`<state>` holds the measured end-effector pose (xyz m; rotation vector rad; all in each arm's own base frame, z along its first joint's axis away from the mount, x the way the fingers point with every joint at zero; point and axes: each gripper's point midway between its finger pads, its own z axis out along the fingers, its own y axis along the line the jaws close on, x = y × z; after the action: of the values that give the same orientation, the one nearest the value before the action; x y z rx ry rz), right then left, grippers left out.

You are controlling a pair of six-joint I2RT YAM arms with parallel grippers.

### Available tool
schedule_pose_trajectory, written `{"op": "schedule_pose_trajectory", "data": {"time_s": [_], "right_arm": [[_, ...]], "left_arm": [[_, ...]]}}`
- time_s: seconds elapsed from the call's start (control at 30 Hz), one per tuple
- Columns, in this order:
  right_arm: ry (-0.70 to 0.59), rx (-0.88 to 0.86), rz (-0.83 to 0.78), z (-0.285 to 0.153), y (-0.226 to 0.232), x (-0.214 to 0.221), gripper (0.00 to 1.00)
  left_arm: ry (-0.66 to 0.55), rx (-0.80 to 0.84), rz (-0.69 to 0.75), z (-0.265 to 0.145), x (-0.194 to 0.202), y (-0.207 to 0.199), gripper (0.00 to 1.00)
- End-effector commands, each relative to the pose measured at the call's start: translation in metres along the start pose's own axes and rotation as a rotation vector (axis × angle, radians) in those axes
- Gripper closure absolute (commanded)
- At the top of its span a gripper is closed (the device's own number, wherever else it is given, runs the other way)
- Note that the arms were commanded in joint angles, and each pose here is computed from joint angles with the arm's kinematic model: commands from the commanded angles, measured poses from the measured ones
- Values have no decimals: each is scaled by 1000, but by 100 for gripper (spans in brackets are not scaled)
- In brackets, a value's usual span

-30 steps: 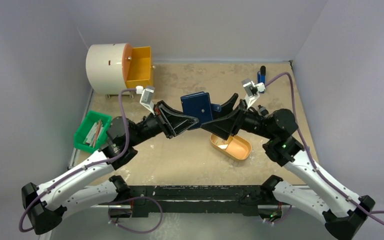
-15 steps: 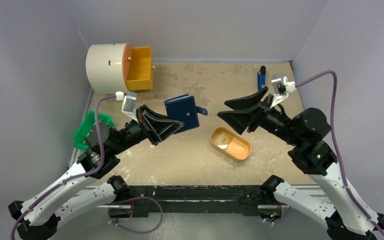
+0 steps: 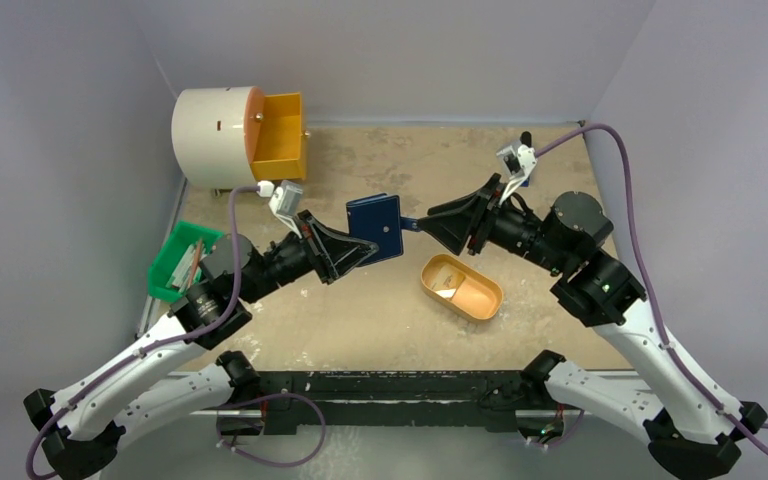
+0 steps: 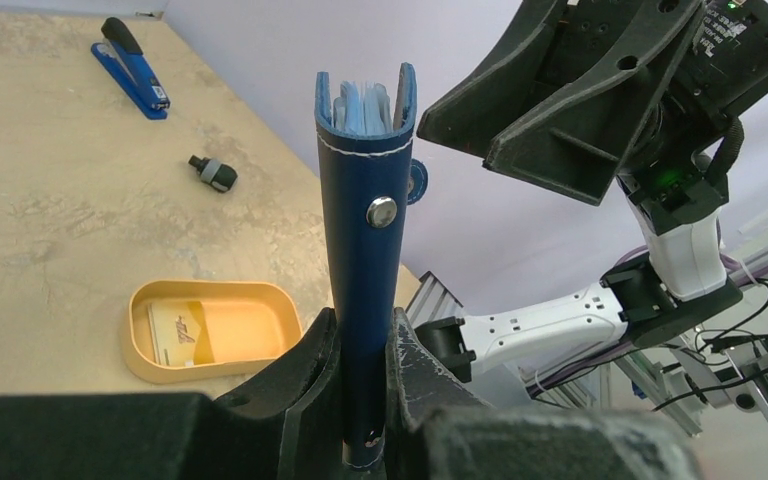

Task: Put the credit cards into the card holder
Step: Close the card holder at the center of the board.

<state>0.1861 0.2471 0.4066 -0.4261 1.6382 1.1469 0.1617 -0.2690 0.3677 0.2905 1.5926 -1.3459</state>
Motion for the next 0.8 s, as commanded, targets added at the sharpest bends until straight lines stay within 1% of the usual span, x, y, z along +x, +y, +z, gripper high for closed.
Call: {"op": "schedule_pose_trajectory", "data": {"time_s": [0.0, 0.17, 0.3, 0.63, 0.77], "right_arm": [[-48, -18, -23, -2, 6, -13, 58], [-22, 26, -15, -1, -4, -6, 60], [4, 8, -13, 1, -2, -1, 61], [47, -17, -7, 8, 0, 5, 70], [42, -15, -6, 6, 1, 4, 75]], "left_arm": [[-90, 45, 7, -2, -28, -18, 100], [-91, 42, 8, -3, -27, -17, 100], [-94, 46, 13, -4, -28, -18, 100], [-91, 58, 24, -5, -28, -21, 100], [-90, 55, 24, -6, -28, -20, 100]]}}
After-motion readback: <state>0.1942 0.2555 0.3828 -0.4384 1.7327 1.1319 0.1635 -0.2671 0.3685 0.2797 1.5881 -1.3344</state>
